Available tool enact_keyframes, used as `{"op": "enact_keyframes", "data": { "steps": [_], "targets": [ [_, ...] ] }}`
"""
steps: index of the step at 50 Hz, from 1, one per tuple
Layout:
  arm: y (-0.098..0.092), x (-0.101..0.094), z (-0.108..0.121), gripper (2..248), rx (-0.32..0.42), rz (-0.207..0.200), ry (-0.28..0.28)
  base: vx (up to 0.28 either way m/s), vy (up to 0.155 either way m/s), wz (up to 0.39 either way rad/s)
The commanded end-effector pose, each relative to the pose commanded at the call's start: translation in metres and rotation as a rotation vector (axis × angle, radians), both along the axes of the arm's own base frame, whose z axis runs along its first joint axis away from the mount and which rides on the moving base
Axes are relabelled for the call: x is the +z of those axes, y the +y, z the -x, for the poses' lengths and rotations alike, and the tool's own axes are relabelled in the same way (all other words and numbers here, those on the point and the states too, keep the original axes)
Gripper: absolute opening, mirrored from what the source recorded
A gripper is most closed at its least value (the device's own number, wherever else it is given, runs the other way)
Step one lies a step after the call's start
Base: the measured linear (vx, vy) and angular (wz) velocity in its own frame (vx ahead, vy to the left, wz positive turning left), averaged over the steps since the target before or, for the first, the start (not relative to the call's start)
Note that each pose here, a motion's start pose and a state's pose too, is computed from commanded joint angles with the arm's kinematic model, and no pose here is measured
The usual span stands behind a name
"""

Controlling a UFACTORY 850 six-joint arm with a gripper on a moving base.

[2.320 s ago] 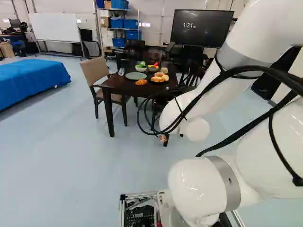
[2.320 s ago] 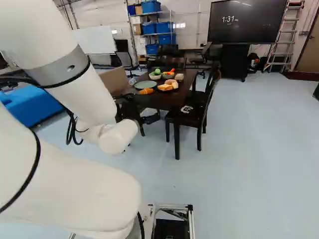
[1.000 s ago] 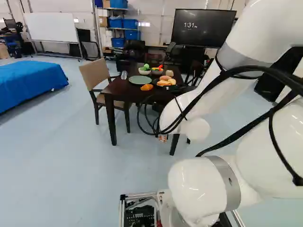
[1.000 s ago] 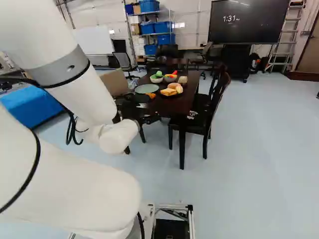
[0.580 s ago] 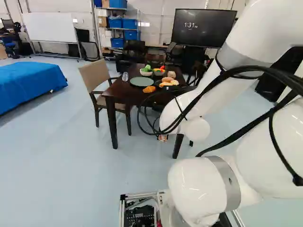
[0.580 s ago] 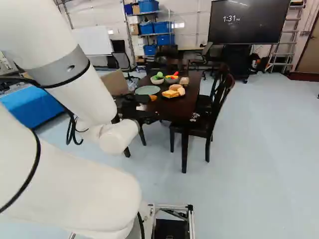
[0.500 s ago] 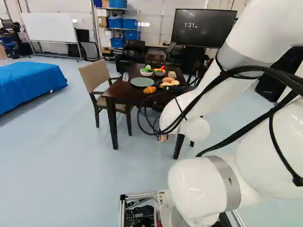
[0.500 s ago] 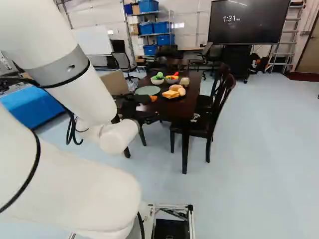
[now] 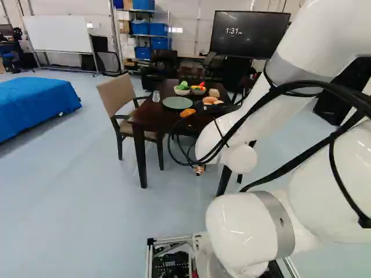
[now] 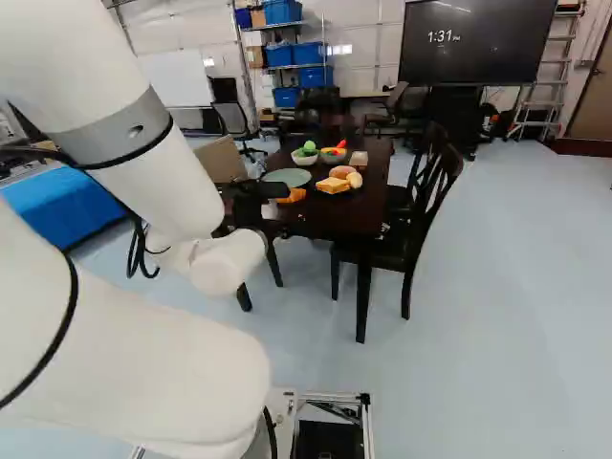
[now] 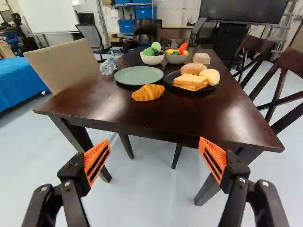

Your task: Move the croissant to the empty plate

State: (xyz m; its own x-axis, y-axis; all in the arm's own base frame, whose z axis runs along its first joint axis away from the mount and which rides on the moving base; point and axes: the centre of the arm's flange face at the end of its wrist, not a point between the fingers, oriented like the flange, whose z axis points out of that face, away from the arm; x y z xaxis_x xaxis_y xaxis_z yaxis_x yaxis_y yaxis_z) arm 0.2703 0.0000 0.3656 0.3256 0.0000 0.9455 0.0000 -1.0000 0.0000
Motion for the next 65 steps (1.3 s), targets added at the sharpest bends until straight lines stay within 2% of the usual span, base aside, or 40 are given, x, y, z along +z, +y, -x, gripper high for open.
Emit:
{"op": "enact_keyframes", "data": {
  "steps": [19,65],
  "targets": [
    [0.0000,0.0000,0.0000,247,0.000,0.000,0.000,0.087,0.046,-0.153],
    [0.0000,0.0000,0.0000,247,0.000,0.000,0.000,0.074,0.046,-0.011]
  ]
}}
